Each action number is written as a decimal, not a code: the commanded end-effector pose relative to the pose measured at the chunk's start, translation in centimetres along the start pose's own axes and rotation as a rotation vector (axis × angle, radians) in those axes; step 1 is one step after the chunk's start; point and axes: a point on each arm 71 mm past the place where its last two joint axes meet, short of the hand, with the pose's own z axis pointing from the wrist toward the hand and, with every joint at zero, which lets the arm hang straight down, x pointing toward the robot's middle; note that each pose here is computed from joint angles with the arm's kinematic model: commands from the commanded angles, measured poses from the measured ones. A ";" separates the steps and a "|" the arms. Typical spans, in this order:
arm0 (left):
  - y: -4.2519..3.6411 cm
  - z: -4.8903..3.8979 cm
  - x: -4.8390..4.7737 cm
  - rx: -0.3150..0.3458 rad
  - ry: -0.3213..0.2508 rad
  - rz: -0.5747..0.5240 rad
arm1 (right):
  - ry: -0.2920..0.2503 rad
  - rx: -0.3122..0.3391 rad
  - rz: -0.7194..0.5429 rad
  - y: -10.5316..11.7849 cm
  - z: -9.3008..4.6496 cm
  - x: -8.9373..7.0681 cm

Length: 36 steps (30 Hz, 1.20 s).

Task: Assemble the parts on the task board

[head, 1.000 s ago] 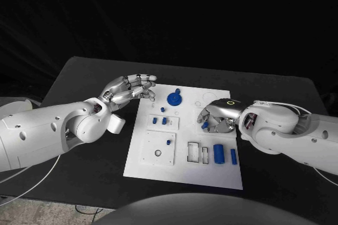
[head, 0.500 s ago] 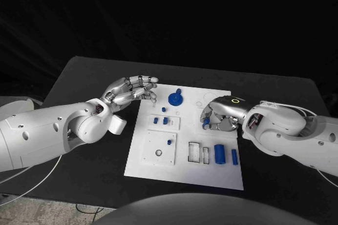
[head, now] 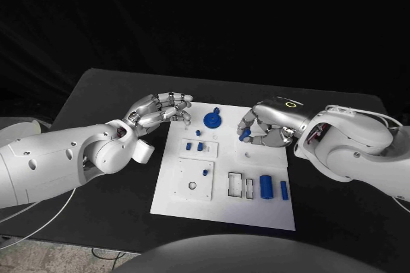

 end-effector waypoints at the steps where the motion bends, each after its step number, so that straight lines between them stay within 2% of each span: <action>1: 0.07 0.07 0.27 0.003 0.023 -0.017 | 0.068 -0.051 0.052 1.8 0.7 0.5; 8: 0.19 0.13 0.36 0.007 0.024 -0.018 | 0.089 -0.194 0.002 5.4 2.9 1.9; 15: 0.23 0.06 0.27 0.007 0.018 -0.016 | 0.094 -0.299 -0.026 7.7 5.1 4.9; 20: 0.23 0.05 0.25 0.007 0.017 -0.016 | 0.094 -0.341 -0.029 8.7 6.3 6.8; 27: 0.25 0.07 0.28 0.006 0.018 -0.016 | 0.122 -0.377 -0.029 9.7 7.3 9.2; 36: 0.25 0.03 0.26 0.003 0.016 -0.020 | 0.149 -0.383 -0.029 9.9 7.4 10.3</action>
